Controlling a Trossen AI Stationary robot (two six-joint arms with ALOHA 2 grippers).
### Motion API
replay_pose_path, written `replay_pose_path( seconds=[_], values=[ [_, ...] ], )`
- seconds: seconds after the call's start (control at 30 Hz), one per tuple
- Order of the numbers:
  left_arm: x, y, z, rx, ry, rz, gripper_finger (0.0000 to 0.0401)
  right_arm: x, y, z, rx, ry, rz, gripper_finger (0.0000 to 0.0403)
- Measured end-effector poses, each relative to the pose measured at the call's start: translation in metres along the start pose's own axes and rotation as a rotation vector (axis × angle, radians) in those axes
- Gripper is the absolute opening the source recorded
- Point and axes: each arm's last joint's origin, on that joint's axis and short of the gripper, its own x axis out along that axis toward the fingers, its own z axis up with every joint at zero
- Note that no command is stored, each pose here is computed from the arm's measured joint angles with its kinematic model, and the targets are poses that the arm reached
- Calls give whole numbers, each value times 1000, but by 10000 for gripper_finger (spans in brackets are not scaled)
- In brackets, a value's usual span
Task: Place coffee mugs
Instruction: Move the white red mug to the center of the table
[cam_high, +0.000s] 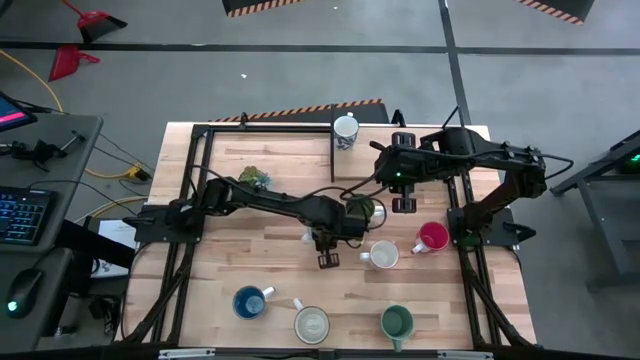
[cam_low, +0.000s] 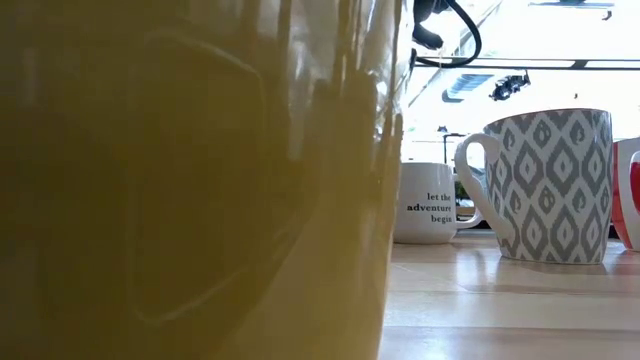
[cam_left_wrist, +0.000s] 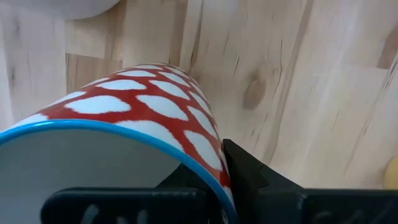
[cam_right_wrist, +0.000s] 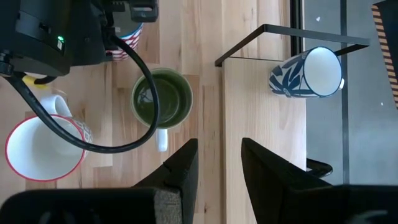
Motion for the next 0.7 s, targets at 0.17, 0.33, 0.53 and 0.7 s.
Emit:
replay_pose_path(
  seconds=[0.17, 0.33, 0.53, 0.7],
  values=[
    [0, 0, 0, 21, 0, 1, 45, 0, 0, 0, 0, 0, 0, 103],
    [0, 2, 0, 29, 1, 0, 80, 0, 0, 0, 0, 0, 0, 103],
    [-1, 9, 2, 6, 0, 2, 122, 0, 0, 0, 0, 0, 0, 103],
    [-6, 15, 0, -27, 15, 6, 143, 0, 0, 0, -9, 0, 0, 103]
  ],
)
